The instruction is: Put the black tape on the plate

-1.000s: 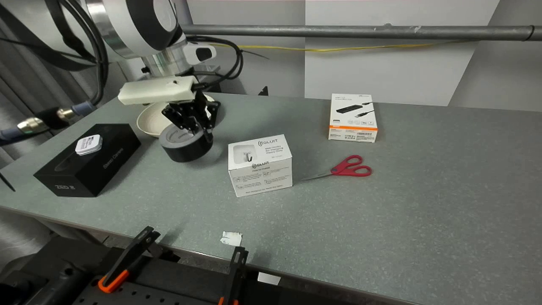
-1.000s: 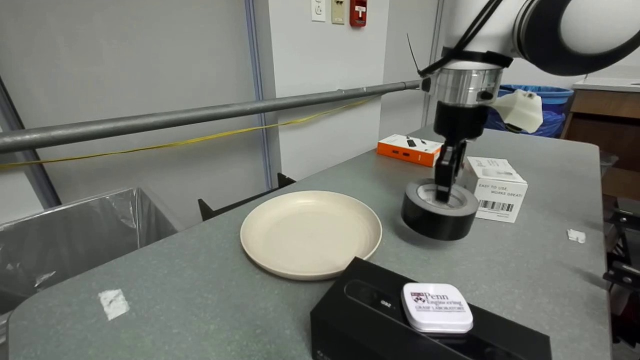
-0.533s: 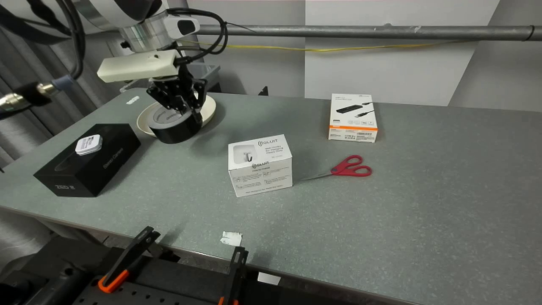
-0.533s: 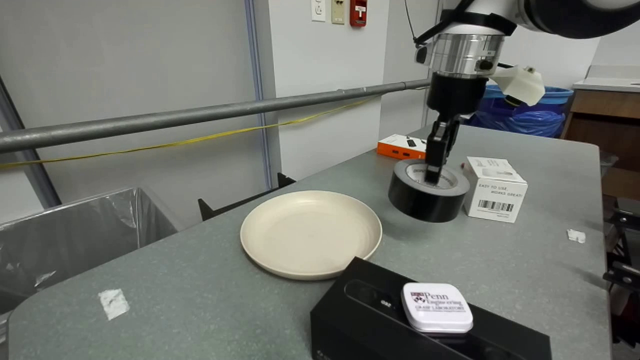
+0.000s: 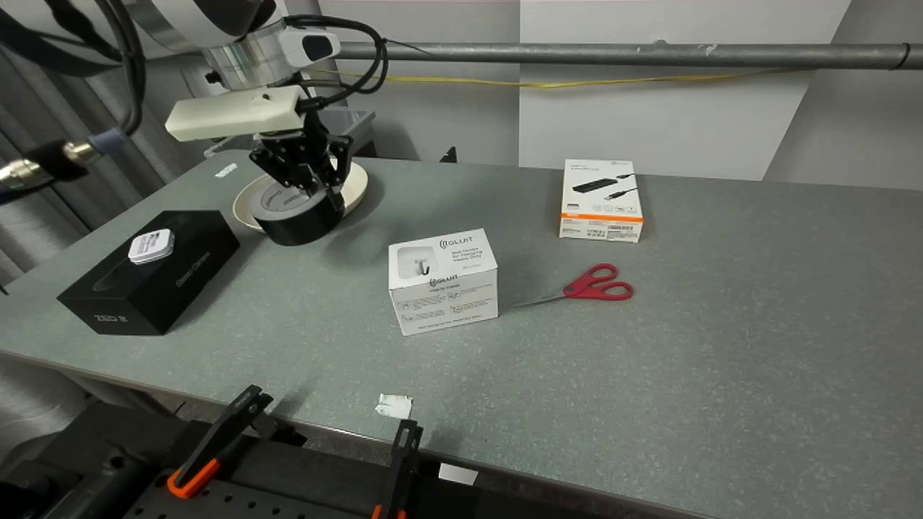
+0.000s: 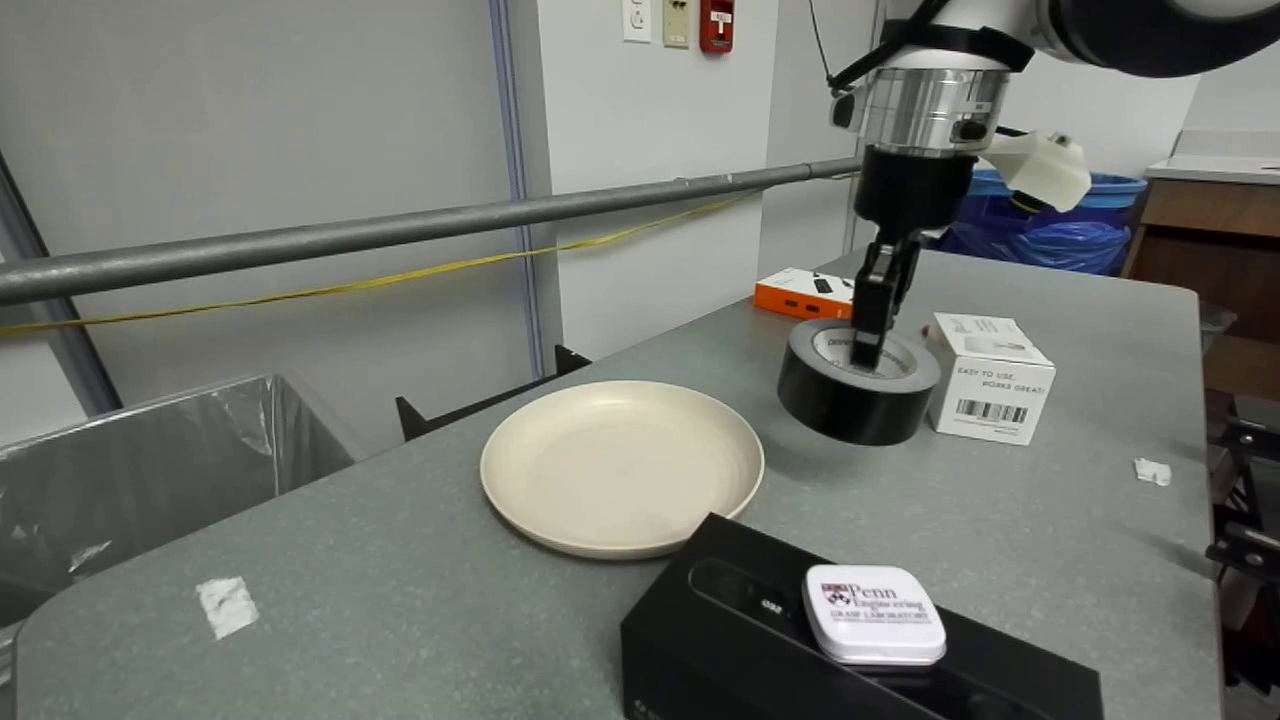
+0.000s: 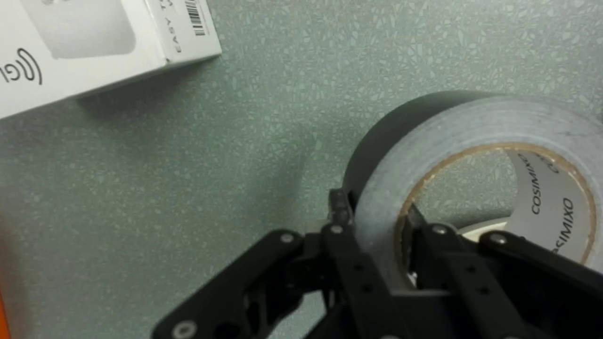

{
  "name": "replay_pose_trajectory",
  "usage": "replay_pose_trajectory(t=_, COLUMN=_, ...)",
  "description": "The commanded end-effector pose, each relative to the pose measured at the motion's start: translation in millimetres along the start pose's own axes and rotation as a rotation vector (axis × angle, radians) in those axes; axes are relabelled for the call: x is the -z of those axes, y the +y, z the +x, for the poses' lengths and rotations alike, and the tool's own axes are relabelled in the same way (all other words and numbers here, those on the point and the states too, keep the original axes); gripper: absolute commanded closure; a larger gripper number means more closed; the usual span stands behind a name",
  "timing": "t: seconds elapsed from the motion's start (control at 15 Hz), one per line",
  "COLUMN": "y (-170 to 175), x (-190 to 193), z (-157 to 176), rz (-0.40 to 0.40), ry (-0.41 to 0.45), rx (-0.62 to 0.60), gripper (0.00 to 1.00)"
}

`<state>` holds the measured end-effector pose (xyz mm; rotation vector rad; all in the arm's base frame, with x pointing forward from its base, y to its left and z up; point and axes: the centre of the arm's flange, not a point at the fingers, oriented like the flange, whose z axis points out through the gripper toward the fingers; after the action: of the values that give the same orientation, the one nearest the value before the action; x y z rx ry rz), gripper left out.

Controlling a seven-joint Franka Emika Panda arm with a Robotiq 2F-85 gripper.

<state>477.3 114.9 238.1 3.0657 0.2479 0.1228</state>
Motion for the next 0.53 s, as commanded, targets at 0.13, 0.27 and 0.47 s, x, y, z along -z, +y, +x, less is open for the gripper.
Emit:
replay_pose_trajectory(t=0.13, y=-13, x=0, z=33, rz=0.065, ry=0.043, rx=-0.006, gripper=0.94)
replay_pose_trajectory(t=0.27, y=-23, x=-1, z=54, rz=0.084, ry=0.065, rx=-0.026, gripper=0.94)
replay_pose_trajectory(t=0.47, y=-37, x=-7, z=90, rz=0.101, ry=0.106, rx=-0.058, gripper=0.94)
